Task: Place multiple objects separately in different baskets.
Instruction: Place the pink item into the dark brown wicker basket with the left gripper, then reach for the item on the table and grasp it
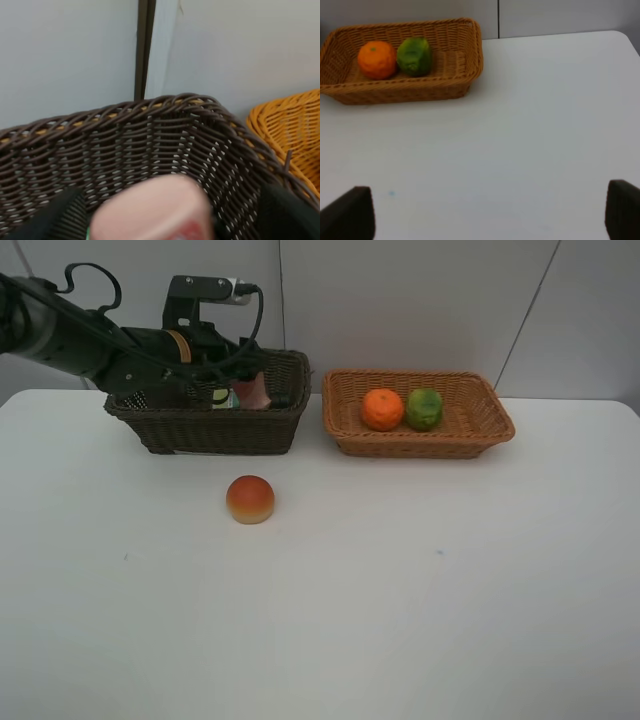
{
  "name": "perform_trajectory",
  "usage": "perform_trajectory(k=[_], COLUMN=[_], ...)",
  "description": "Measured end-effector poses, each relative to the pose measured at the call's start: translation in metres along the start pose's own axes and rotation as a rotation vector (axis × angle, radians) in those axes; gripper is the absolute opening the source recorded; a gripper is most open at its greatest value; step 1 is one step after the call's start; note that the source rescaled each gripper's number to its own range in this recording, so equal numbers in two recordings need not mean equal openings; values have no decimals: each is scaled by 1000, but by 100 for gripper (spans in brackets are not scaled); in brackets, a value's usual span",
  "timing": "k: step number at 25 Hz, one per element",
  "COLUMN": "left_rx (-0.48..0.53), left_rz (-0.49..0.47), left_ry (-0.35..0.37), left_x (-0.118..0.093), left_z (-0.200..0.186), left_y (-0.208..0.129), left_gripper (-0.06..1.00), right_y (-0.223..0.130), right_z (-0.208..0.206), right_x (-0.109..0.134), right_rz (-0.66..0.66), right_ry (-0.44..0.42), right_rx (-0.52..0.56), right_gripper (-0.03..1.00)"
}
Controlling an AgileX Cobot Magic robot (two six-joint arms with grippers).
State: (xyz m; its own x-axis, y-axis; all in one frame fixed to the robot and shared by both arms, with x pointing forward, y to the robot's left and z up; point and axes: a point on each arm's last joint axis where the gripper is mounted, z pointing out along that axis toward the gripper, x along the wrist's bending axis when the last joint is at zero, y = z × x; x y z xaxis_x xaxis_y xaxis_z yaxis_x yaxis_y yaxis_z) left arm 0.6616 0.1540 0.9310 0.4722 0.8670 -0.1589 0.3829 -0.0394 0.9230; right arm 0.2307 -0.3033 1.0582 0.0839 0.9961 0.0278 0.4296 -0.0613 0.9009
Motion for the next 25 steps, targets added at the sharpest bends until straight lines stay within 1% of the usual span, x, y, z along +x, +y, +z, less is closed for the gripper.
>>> perform_trajectory(k=[6,8,10,12,16,19,21,25], left_rx=[-49,-42,-26,13,89,165,213,309], left_rz=[16,0,-37,-92,-152,-158,-156,-139], left_ry=[17,39,68,107,188,246,269,284], left_x=[-5,-5,-5,-5,-6,-9,-14,-32], left_z=[-17,-23,-30,-35,-44,-47,-48,-47], left_y=[30,38,45,47,49,45,40,30], left_gripper=[89,89,89,89,89,89,89,89], right_y=[0,0,0,0,0,0,0,0], right_z=[0,0,0,0,0,0,0,0], right_x=[0,0,0,0,0,0,0,0], right_rz=[0,0,0,0,0,0,0,0], right_ry=[0,0,0,0,0,0,0,0], right_rx=[0,0,0,0,0,0,0,0], right_gripper=[100,100,100,100,100,100,100,100])
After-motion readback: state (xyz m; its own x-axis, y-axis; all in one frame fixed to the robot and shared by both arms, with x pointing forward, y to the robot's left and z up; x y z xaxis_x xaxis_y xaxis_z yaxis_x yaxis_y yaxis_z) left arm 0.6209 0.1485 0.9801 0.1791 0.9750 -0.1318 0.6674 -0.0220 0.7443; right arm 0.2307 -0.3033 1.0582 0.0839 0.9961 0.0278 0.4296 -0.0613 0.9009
